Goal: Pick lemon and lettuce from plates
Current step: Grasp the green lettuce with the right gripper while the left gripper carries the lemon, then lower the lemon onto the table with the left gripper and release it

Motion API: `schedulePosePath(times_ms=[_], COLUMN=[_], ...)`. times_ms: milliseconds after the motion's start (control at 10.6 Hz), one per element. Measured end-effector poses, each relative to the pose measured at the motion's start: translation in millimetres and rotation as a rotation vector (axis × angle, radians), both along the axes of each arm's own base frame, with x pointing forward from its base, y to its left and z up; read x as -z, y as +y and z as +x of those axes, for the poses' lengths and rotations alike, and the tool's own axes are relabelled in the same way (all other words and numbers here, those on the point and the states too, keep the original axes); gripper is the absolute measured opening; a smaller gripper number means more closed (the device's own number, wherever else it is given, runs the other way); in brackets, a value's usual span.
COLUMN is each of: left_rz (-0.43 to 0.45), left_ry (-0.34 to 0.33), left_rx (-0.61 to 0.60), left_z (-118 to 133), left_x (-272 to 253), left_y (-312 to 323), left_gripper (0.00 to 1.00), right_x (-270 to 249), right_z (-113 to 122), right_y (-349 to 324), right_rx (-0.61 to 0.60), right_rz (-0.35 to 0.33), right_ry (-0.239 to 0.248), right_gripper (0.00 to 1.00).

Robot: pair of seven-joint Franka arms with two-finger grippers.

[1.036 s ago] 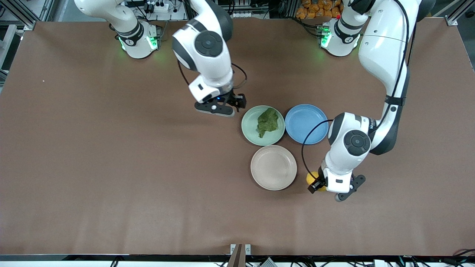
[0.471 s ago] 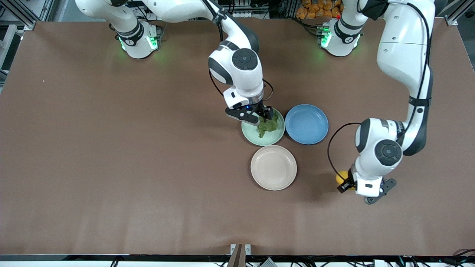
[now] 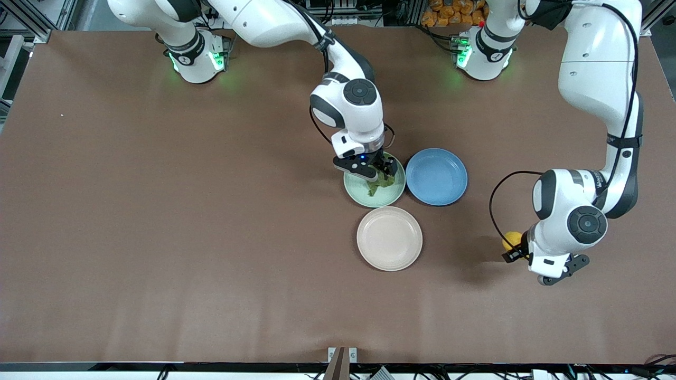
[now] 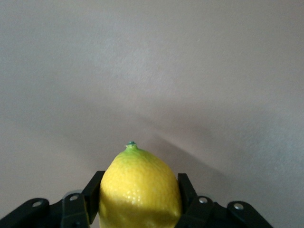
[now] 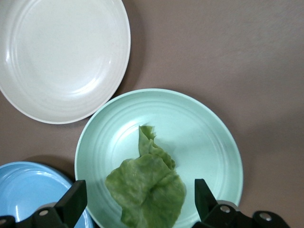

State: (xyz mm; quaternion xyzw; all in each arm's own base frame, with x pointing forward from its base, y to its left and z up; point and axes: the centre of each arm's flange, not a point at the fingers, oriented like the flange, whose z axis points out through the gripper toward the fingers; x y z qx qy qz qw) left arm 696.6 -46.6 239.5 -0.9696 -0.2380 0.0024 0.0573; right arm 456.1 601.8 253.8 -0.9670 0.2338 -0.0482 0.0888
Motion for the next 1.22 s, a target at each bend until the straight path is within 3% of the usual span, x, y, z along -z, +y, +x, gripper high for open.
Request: schedulePosePath(times_ms=[471,659,848,1130,1225], left_rz=[-0.005,-0.009,-0.013,-0.016,-0.017], left_ry=[0.085,0.067,0.024,-0.028,-0.036], left_rx=[0.060,0.061,0.062,0.057,0.059], left_z=[-43.8,-45.6,-41.9,-35.3,-34.3], left_x=[12.7,19.1,24.3,19.6,16.6], left_y=[14.0,19.7,23.1,31.1,30.0], left_gripper=[0.67,0.67,0.68,1.00,1.00], right_x=[51.5,56.7,57.1,64.2,64.2], right_z=[-28.7,-38.2,-41.8,-44.2,-44.1], right_y=[26.4,32.5,34.4,33.3,33.1], right_rx=[-0.044,-0.062,-0.077,-0.117,-0.119], right_rz=[-0.039,-0.059,-0.073,-0.119,-0.125], right_ry=[0.007,0.009,0.000,-0.031,-0.032], right_gripper=[0.93,0.89,0.79,0.34,0.19])
